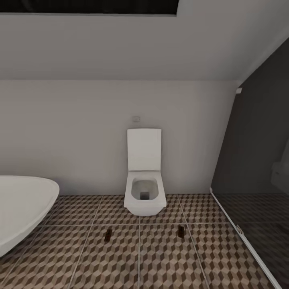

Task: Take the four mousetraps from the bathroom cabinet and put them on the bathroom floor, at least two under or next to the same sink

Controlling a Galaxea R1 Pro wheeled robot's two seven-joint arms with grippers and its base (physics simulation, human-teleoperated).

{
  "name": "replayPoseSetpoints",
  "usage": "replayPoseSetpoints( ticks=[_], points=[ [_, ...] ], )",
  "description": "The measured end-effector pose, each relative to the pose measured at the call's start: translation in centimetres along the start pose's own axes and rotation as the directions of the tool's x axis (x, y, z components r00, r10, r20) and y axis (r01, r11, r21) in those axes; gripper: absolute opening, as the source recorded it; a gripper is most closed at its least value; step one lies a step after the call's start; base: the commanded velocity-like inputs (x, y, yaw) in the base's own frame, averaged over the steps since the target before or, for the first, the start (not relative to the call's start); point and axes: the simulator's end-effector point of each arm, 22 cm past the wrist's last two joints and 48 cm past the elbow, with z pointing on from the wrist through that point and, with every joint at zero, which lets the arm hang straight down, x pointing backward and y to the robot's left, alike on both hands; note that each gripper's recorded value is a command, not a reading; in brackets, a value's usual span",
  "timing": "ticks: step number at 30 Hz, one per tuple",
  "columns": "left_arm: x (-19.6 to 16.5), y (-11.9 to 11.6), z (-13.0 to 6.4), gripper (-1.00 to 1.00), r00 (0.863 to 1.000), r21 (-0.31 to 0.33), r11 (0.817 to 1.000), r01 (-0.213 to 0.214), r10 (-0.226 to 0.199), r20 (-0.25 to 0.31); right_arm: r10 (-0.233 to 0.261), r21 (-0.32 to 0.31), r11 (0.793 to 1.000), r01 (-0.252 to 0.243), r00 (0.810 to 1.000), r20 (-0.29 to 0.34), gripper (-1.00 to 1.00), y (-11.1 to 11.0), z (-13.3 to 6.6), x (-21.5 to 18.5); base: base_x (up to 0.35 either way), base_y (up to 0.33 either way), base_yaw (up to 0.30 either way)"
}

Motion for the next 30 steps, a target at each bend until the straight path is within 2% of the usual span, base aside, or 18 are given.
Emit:
replayPoseSetpoints(
  ticks=[11,19,30],
  points=[
    [3.2,0.7,-1.9,1.00,0.999,0.003,1.000,-0.017,0.017,-0.041,-0.023,-0.035,0.999,0.021,0.998,-0.052,1.00,0.5,-2.8,4.8,0.000,0.000,0.000],
    [4.2,1.7,-3.2,1.00,0.999,-0.005,1.000,-0.022,0.022,-0.036,-0.027,-0.055,0.998,0.023,0.998,-0.061,1.00,1.4,-4.6,5.6,0.000,0.000,0.000],
    [4.9,2.8,-5.0,1.00,0.999,-0.012,1.000,-0.028,0.027,-0.046,-0.030,-0.061,0.998,0.025,0.997,-0.069,1.00,1.0,-6.6,5.5,0.000,0.000,0.000]
  ],
)
